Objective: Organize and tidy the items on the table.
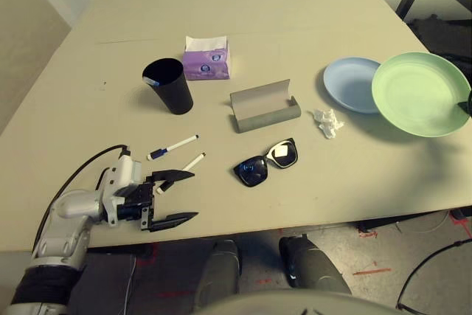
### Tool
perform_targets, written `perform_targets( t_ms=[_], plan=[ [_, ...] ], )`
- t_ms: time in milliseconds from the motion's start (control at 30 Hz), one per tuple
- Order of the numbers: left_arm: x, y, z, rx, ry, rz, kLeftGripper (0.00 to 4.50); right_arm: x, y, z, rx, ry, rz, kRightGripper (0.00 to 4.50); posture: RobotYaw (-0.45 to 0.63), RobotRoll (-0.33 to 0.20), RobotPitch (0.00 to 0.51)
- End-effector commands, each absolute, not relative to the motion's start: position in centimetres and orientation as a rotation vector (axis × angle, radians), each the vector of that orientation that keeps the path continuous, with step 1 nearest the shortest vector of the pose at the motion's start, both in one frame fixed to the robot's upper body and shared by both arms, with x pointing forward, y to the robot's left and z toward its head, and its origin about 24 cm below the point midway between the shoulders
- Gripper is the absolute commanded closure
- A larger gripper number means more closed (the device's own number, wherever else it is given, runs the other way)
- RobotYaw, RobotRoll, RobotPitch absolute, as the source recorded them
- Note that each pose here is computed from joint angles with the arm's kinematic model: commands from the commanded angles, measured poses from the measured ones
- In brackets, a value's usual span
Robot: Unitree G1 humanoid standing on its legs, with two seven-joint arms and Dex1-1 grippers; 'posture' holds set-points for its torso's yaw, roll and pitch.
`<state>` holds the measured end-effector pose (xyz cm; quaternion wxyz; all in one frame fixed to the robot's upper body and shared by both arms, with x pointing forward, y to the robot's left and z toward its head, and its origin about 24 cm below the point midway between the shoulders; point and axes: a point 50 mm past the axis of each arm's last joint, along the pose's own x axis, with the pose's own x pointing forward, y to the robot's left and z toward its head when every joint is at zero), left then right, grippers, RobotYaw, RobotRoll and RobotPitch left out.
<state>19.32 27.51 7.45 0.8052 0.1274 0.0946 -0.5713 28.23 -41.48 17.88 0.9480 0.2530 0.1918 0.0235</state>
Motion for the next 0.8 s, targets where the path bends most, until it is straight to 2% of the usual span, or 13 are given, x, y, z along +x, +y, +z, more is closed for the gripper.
perform_targets(
  t_ms=[33, 267, 533, 800],
  plan=[
    [18.9, 28.0, 7.8, 0.272, 0.211, -1.199, 0.0, 28.8, -41.1, 17.9, 0.498, 0.391, 0.051, 4.49, 0.03, 0.0, 0.182],
    [19.1, 28.1, 8.2, 0.243, 0.175, -1.158, 0.0, 29.3, -40.9, 18.2, 0.488, 0.369, 0.047, 4.49, 0.03, 0.0, 0.175],
    [22.1, 27.7, 11.3, 0.195, -0.084, -0.994, 0.0, 29.4, -40.8, 18.3, 0.482, 0.362, 0.042, 4.49, 0.03, 0.0, 0.166],
    [22.6, 26.9, 12.3, 0.234, -0.133, -1.016, 0.0, 29.5, -40.8, 18.3, 0.486, 0.376, 0.03, 4.49, 0.03, 0.0, 0.162]
  ],
)
